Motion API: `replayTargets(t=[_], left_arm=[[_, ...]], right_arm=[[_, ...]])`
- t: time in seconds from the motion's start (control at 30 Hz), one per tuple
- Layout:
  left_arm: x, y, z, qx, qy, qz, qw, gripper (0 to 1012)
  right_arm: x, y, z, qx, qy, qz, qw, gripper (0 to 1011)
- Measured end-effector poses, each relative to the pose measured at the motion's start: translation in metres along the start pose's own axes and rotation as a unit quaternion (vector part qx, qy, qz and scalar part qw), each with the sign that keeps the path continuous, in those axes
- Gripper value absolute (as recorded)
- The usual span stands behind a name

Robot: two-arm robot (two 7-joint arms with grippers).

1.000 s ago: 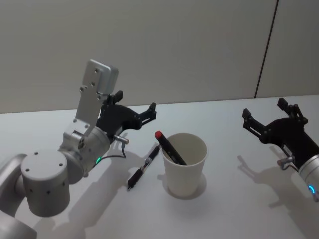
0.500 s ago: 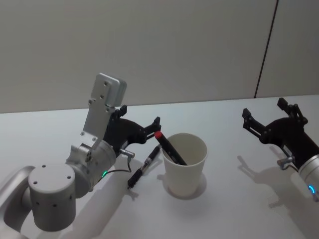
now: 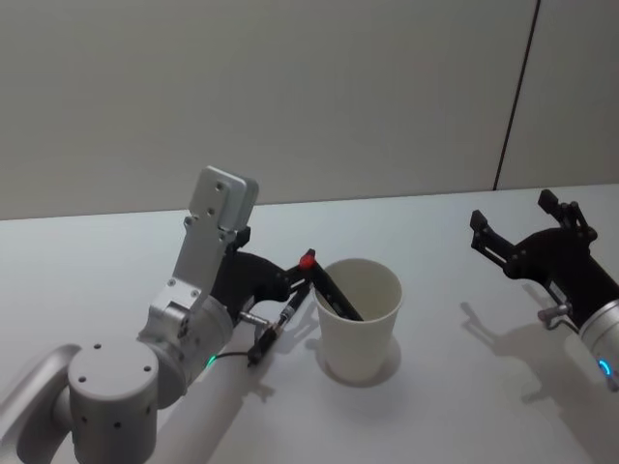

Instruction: Place the pen into the pen holder.

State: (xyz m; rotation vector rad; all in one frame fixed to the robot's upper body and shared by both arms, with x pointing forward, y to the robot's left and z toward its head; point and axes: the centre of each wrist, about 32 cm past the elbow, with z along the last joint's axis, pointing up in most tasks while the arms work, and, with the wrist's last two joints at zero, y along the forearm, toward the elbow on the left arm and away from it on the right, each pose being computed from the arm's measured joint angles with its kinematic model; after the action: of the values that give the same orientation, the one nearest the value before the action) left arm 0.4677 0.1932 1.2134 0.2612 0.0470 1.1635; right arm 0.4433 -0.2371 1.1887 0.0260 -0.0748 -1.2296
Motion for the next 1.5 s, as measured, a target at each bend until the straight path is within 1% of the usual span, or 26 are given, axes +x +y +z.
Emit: replayTargets(t=[0.03,0.13,0.2,0.3,0.33,0.4,0.53,0.57,0.67,0.8,1.1,1.5], left_arm=[[0.0000,0.0000,0.0000,0.000,0.000,0.000,1.0000,1001],[-0.0036,0.0013,-0.0027,0.004,0.001,0.000,1.0000,1001],[-0.0070,0.0023,-0.0053,0.008,0.001,0.000,1.0000,1001],[-0.0096,0.0029,-0.0070,0.009,0.002,0.000,1.0000,1001],[-0.0118,0.0031,-0.0083,0.011,0.003,0.000,0.9999,1001],[-0.0134,0.0033,-0.0093,0.012,0.003,0.000,0.9999,1001],[-0.0185,0.0036,-0.0121,0.016,0.005,-0.002,0.9999,1001],[-0.0185,0.0036,-0.0121,0.016,0.005,-0.002,0.9999,1001],[-0.0221,0.0039,-0.0146,0.020,0.006,-0.003,0.9998,1001],[-0.0250,0.0042,-0.0174,0.024,0.008,-0.004,0.9997,1001],[-0.0283,0.0047,-0.0235,0.032,0.010,-0.003,0.9994,1001],[-0.0300,0.0061,-0.0319,0.043,0.013,0.000,0.9990,1001]], right_arm=[[0.000,0.000,0.000,0.000,0.000,0.000,1.0000,1002],[0.000,0.000,0.000,0.000,0.000,0.000,1.0000,1002],[0.000,0.000,0.000,0.000,0.000,0.000,1.0000,1001],[0.000,0.000,0.000,0.000,0.000,0.000,1.0000,1001],[0.000,0.000,0.000,0.000,0.000,0.000,1.0000,1001],[0.000,0.000,0.000,0.000,0.000,0.000,1.0000,1002],[0.000,0.000,0.000,0.000,0.000,0.000,1.0000,1002],[0.000,0.000,0.000,0.000,0.000,0.000,1.0000,1001],[0.000,0.000,0.000,0.000,0.000,0.000,1.0000,1002],[0.000,0.000,0.000,0.000,0.000,0.000,1.0000,1002],[0.000,0.000,0.000,0.000,0.000,0.000,1.0000,1001],[0.000,0.000,0.000,0.000,0.000,0.000,1.0000,1002]])
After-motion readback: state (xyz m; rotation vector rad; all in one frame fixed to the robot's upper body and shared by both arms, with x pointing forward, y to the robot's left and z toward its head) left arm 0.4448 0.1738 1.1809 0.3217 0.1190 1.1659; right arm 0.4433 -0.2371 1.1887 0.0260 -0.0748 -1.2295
